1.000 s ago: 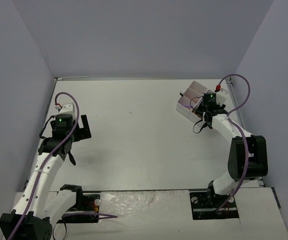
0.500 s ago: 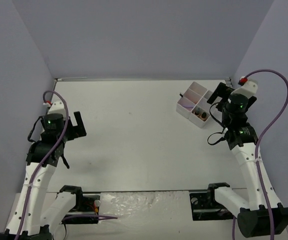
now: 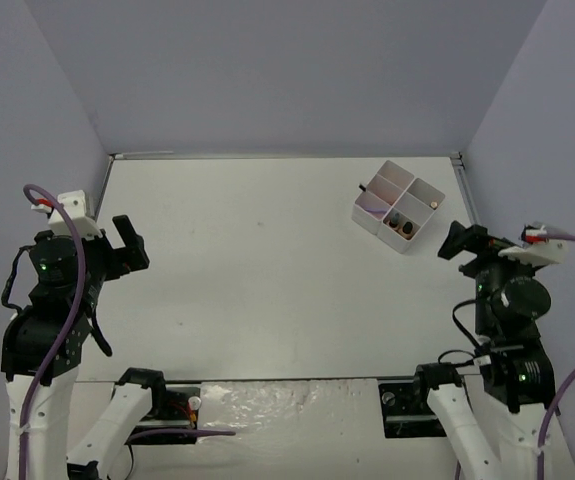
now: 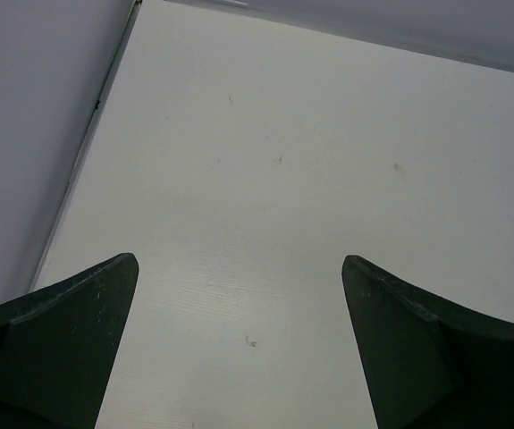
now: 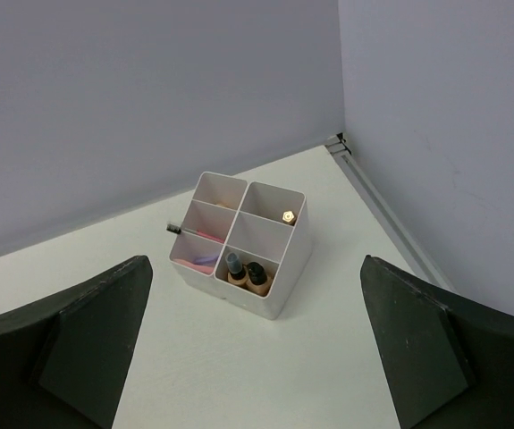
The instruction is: Organize the makeup
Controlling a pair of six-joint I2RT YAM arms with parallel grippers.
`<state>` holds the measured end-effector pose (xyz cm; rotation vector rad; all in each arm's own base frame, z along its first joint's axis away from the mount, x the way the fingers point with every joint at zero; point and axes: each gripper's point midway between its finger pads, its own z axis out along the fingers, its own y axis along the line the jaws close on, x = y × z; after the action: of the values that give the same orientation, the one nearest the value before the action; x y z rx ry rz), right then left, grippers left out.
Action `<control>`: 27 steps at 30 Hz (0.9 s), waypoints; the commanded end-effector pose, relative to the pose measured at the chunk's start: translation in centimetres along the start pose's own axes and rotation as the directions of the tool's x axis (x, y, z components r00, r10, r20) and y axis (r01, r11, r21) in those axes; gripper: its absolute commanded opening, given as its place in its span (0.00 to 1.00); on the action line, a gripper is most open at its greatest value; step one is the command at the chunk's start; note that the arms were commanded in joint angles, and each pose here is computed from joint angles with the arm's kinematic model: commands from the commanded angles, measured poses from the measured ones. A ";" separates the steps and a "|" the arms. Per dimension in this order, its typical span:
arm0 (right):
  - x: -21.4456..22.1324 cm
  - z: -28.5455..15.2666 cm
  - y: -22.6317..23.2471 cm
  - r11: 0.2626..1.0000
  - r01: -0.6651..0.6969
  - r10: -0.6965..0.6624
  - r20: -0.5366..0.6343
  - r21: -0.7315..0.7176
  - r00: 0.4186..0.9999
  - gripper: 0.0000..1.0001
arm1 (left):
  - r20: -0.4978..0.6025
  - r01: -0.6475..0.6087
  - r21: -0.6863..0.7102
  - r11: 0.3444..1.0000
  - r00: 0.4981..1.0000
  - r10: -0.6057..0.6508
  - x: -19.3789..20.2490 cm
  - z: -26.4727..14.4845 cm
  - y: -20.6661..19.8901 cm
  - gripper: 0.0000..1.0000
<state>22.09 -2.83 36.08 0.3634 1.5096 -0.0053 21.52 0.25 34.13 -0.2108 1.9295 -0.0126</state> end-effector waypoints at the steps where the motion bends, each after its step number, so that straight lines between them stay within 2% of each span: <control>1: -0.8 -2.1 -0.1 0.999 0.023 -0.022 0.037 -0.042 0.999 1.00 | 0.006 -0.027 -0.008 1.000 1.000 0.027 -0.9 0.2 0.1 0.97; 11: -0.4 -4.0 0.0 0.998 -0.002 0.002 0.003 -0.067 1.000 1.00 | 0.014 -0.003 -0.053 0.999 1.000 0.004 1.8 1.0 1.1 0.97; 21: -0.9 -5.0 2.0 0.980 0.008 -0.009 -0.005 -0.198 1.000 1.00 | -0.047 0.026 -0.080 0.996 0.998 -0.030 4.3 1.2 1.6 0.97; 27: -1.0 -5.5 2.0 0.977 0.008 -0.009 -0.001 -0.215 1.000 1.00 | -0.077 0.009 -0.080 0.997 0.997 -0.016 4.9 1.2 1.7 0.97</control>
<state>17.58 -0.02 35.03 0.2020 1.5713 0.1206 20.41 1.14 28.25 -0.2648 2.0200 0.0433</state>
